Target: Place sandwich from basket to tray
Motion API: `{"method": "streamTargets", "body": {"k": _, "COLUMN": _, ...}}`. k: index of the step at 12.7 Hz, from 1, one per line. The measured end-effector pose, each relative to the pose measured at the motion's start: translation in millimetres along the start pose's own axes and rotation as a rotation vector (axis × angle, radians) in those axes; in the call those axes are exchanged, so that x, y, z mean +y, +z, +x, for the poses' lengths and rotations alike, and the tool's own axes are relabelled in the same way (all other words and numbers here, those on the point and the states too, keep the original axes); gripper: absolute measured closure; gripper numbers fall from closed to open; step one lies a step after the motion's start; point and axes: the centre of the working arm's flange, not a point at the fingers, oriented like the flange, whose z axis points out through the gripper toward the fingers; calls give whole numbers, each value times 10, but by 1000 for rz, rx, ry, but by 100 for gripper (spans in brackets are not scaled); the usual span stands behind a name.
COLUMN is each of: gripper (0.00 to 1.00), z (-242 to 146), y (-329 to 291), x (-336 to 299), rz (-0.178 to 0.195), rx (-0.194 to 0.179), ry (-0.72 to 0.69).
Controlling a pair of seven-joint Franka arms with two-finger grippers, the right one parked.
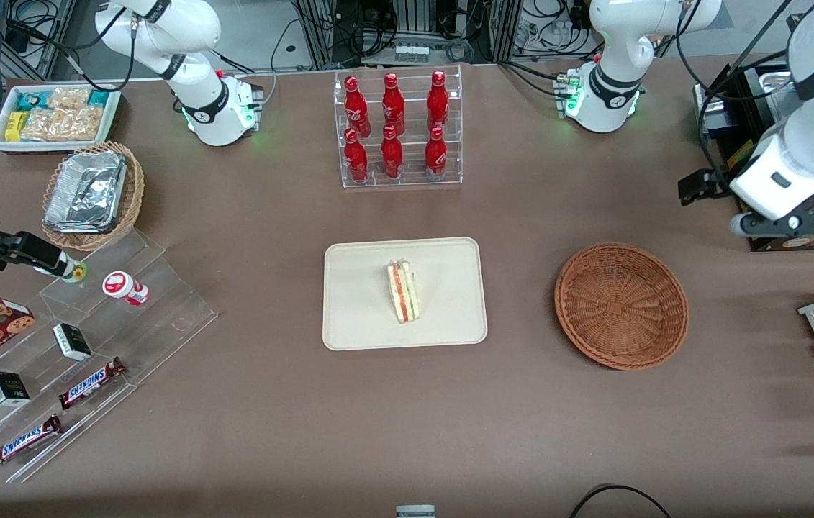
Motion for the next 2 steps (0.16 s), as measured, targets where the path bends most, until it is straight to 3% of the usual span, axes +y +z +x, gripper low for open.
{"method": "streamTargets", "body": {"k": 2, "gripper": 0, "z": -116, "y": -113, "x": -36, "rz": 0, "rx": 6, "ry": -7}}
